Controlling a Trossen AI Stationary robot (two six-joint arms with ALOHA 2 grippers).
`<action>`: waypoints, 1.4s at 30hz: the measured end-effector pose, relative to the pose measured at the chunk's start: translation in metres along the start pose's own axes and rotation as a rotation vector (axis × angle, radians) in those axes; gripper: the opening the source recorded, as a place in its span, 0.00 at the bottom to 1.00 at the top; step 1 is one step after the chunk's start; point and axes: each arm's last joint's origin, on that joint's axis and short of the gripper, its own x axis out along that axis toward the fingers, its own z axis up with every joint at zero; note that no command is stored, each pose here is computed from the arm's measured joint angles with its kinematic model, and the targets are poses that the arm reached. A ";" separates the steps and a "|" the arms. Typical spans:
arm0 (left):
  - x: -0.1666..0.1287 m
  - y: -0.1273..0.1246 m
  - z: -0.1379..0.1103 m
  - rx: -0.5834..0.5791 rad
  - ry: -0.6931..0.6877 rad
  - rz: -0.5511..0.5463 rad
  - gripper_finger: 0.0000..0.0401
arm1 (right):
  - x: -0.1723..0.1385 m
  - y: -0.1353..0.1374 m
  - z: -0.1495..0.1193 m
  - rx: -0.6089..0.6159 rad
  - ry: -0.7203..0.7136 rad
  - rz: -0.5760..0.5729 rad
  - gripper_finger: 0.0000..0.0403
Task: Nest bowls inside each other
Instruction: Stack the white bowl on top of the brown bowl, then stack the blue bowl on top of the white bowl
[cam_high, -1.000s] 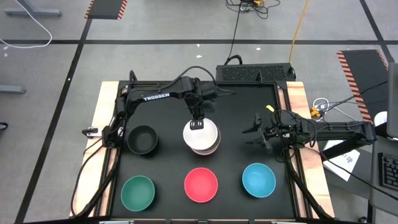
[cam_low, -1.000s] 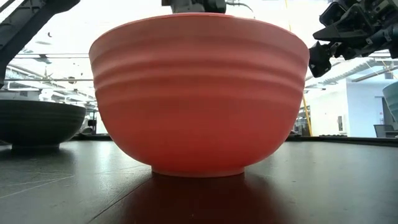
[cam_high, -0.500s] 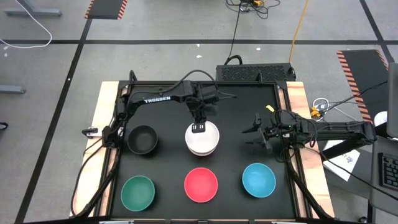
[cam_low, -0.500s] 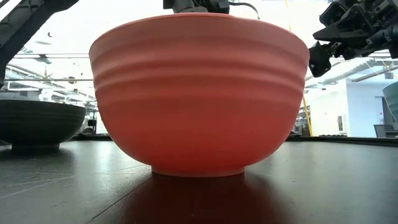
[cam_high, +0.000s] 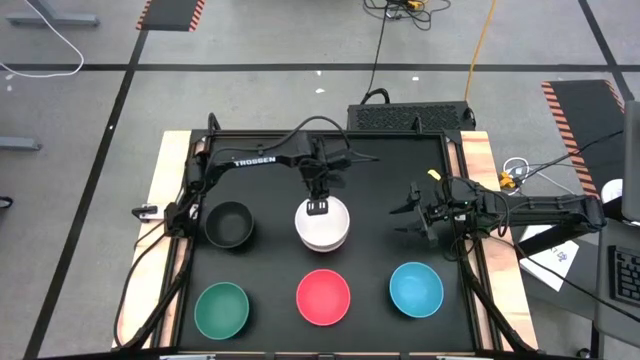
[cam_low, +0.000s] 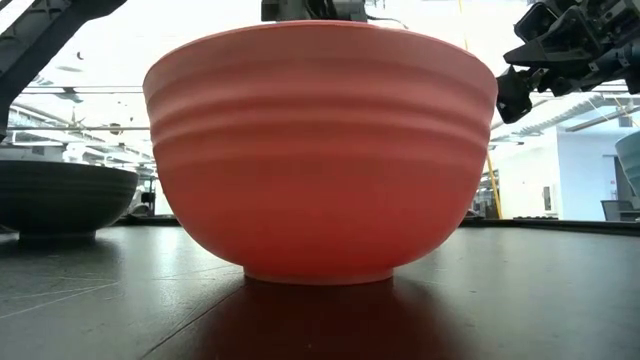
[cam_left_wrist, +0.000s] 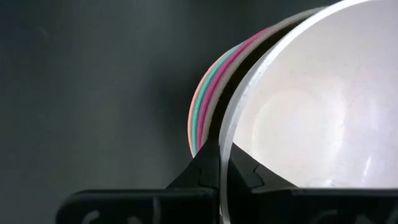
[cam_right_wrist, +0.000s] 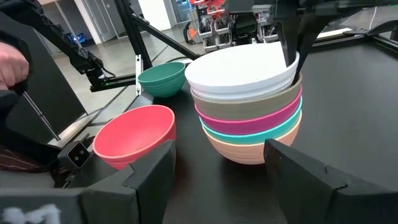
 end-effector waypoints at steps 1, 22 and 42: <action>0.002 0.000 -0.001 -0.002 0.009 -0.002 0.00 | 0.000 0.000 0.000 0.000 0.000 0.000 0.59; -0.006 -0.001 0.004 0.005 -0.029 0.039 0.43 | 0.000 0.000 0.000 0.013 -0.003 0.002 0.59; -0.033 0.005 0.009 -0.003 -0.088 0.131 0.65 | 0.000 0.000 0.000 0.013 -0.003 0.004 0.59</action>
